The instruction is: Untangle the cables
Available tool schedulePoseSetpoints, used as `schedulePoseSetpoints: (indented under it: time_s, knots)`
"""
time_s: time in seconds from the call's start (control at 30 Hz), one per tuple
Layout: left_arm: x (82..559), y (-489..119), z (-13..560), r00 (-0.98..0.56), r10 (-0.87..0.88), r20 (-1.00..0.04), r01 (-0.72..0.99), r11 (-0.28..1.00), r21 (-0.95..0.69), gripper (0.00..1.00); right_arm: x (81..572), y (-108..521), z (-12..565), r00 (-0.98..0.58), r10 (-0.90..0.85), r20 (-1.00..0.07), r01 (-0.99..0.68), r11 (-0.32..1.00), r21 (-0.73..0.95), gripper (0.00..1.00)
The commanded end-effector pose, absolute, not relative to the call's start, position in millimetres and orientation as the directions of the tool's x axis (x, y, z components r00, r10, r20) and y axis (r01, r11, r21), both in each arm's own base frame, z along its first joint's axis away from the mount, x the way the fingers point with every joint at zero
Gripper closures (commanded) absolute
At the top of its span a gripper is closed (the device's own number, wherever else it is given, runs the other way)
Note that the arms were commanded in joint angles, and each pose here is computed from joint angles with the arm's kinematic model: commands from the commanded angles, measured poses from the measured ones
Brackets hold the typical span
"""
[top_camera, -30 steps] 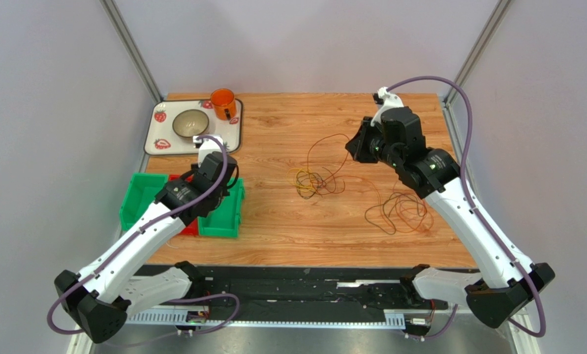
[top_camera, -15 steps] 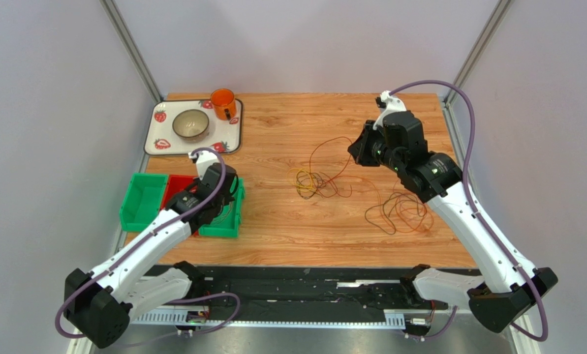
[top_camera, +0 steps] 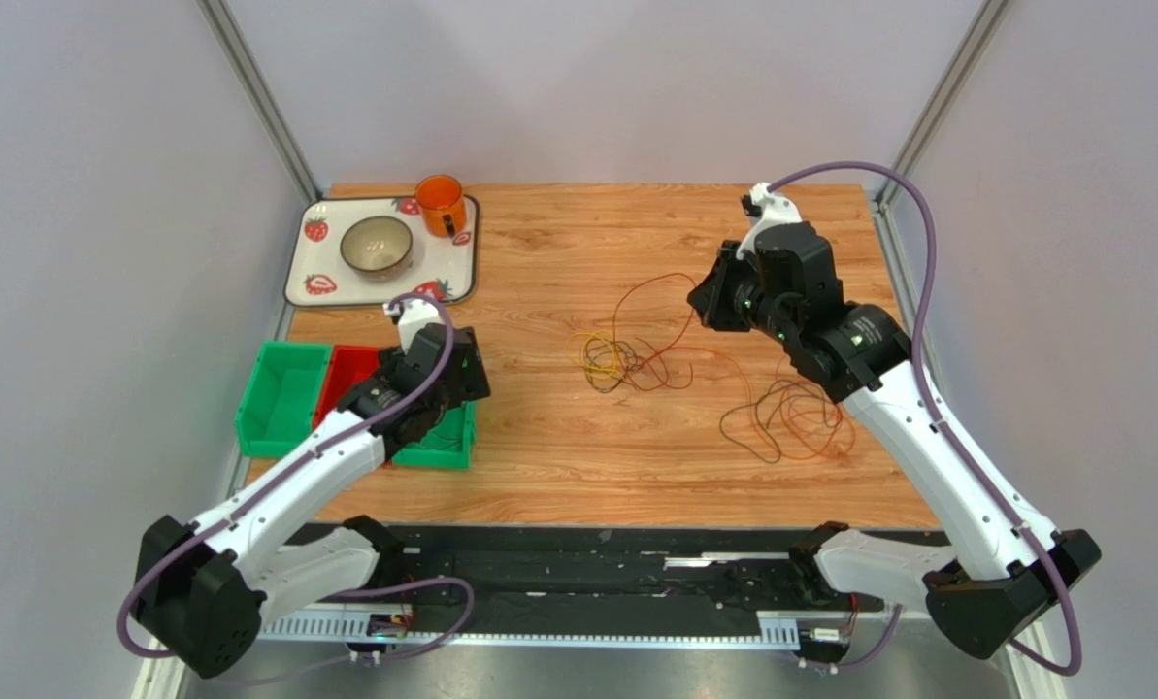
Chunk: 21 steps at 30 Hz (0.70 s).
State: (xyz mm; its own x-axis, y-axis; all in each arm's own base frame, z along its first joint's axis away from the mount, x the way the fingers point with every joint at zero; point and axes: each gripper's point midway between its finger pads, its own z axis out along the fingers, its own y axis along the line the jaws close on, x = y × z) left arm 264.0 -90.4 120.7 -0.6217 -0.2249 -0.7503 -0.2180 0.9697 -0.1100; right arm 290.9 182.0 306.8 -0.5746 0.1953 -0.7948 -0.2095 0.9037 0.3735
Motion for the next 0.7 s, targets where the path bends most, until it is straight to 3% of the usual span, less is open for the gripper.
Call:
schedulePoseSetpoints:
  time_s: [0.0, 0.27, 0.5, 0.6, 0.67]
  knots:
    - [268, -97, 179, -0.537, -0.208, -0.818, -0.119, 0.978, -0.171, 0.04, 294, 176, 311, -0.537, 0.204, -0.818, -0.2, 0.912, 0.359, 1.0]
    - [274, -158, 230, -0.494, 0.088, -0.865, 0.123, 0.992, 0.03, 0.03, 291, 120, 247, -0.568, 0.166, -0.806, 0.025, 0.983, 0.184, 1.0]
    - [287, -266, 194, -0.53, 0.088, -0.844, 0.44, 0.879, -0.185, 0.05, 274, 123, 235, -0.608, 0.181, -0.773, 0.0, 0.974, 0.228, 1.0]
    - [290, -305, 198, -0.494, 0.044, -0.868, 0.552, 0.787, -0.274, 0.12, 271, 119, 221, -0.63, 0.157, -0.76, 0.004, 0.98, 0.199, 1.0]
    - [290, -322, 192, -0.496, 0.082, -0.864, 0.61, 0.741, -0.28, 0.23, 268, 123, 209, -0.663, 0.141, -0.735, -0.016, 0.979, 0.202, 0.98]
